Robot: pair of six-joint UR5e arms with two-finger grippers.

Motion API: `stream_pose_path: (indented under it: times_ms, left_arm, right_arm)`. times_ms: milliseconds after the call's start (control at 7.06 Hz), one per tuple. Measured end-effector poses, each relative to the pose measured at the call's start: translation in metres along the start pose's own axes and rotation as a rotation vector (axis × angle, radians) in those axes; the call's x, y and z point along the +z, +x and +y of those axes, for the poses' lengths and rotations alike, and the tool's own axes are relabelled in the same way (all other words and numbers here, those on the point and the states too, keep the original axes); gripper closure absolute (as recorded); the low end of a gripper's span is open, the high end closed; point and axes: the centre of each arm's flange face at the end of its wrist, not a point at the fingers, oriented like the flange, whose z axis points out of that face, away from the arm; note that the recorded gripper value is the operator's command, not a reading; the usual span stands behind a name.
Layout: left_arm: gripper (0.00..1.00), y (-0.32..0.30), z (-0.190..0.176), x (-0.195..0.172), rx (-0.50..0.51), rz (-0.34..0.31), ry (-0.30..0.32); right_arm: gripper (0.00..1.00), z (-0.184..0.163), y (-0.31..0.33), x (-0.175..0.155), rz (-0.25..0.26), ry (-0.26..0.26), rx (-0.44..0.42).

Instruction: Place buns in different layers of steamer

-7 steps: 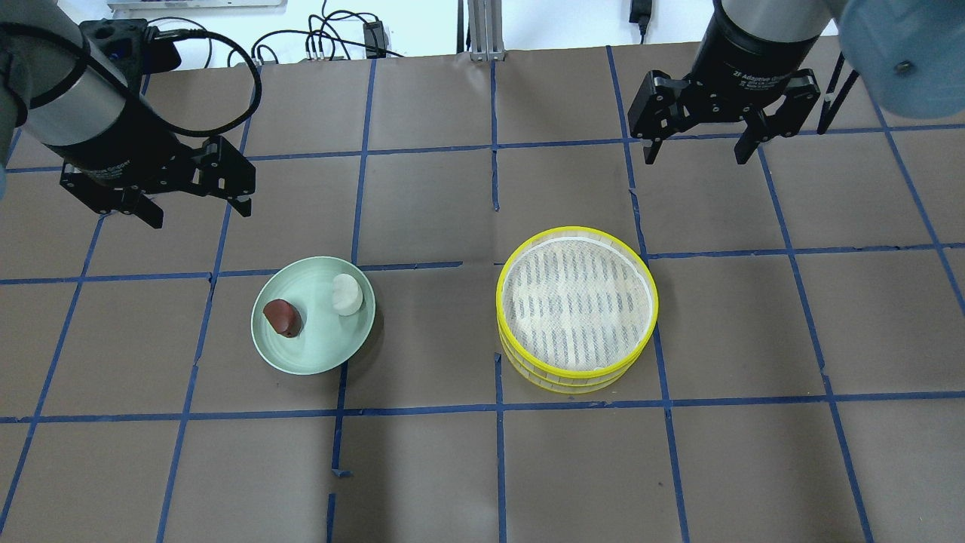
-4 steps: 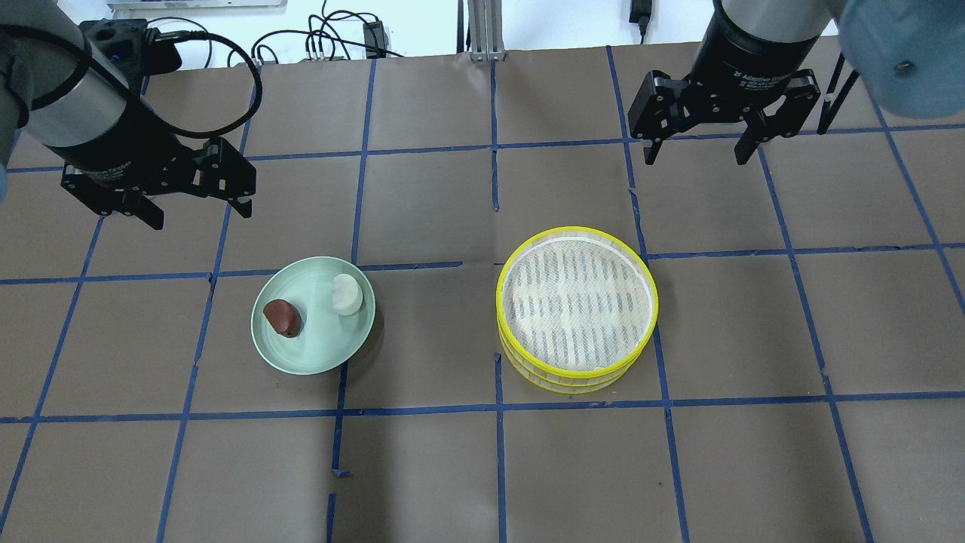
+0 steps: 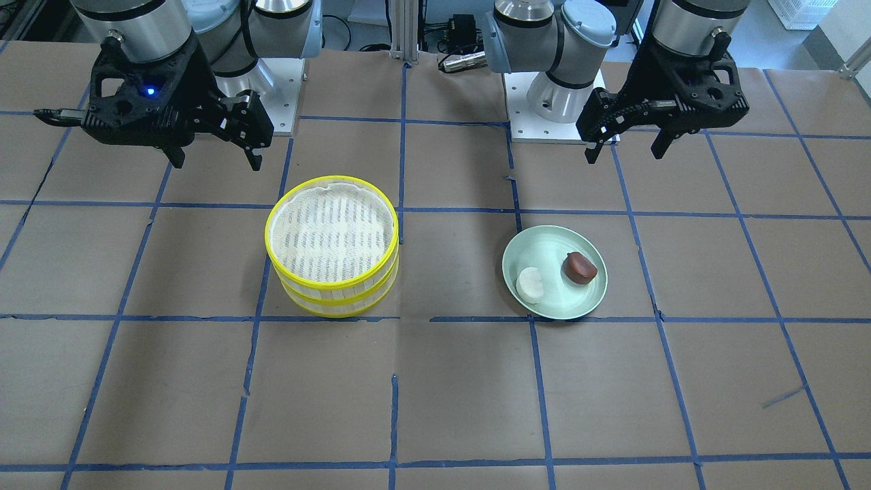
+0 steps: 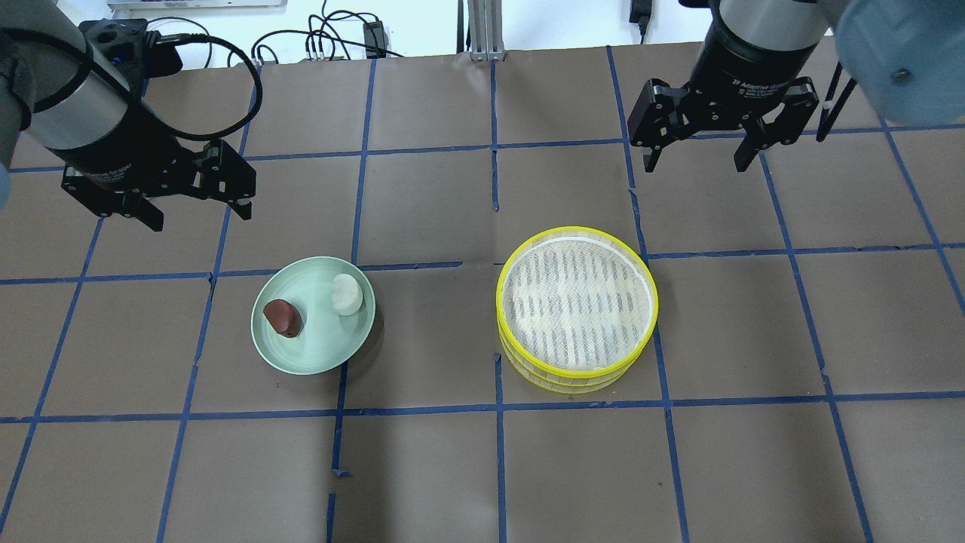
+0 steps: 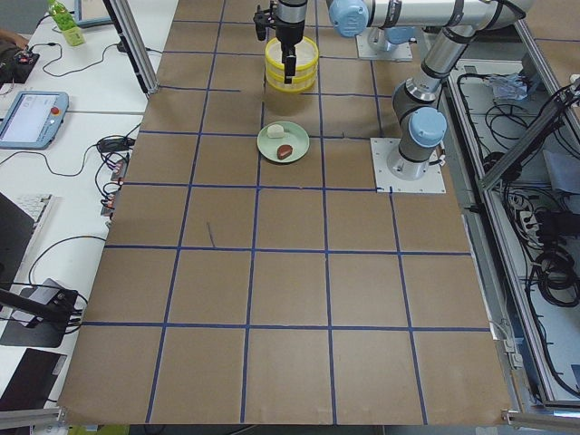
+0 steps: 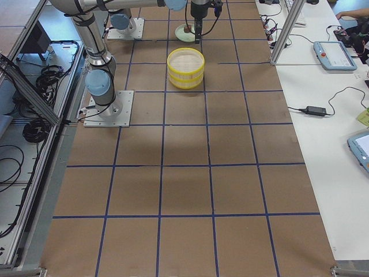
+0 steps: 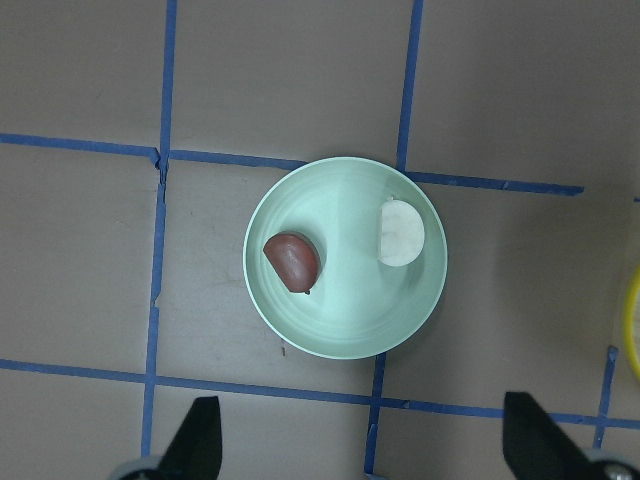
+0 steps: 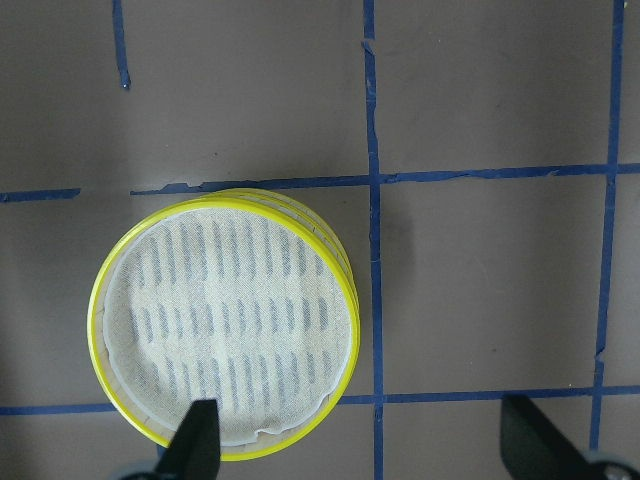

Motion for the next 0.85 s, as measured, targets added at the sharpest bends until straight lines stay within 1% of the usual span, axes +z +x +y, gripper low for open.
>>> stream_pose_path:
  times_ms: [142, 283, 425, 567, 708, 850]
  left_arm:
    - [0.00, 0.000, -0.002, 0.004, 0.000, 0.000, -0.008]
    - [0.00, 0.000, -0.008, 0.015, 0.001, 0.002, -0.028]
    - [0.00, 0.000, -0.019, 0.033, 0.006, 0.001, -0.059]
    - [0.00, 0.000, -0.036, 0.058, 0.017, 0.000, -0.088]
    - [0.00, 0.000, -0.060, 0.092, 0.030, 0.001, -0.107]
    - [0.00, 0.001, -0.082, 0.132, 0.038, 0.003, -0.112]
  right_arm:
    - [0.00, 0.001, 0.000, 0.000, 0.000, -0.002, 0.000]
    - [0.00, 0.002, 0.000, 0.005, 0.001, -0.011, -0.002]
    - [0.00, 0.004, -0.001, 0.020, 0.003, -0.036, -0.014]
    - [0.01, 0.005, -0.002, 0.047, 0.004, -0.061, -0.031]
    - [0.00, 0.006, -0.001, 0.088, 0.005, -0.075, -0.040]
    - [0.01, 0.012, 0.000, 0.134, 0.004, -0.063, -0.044]
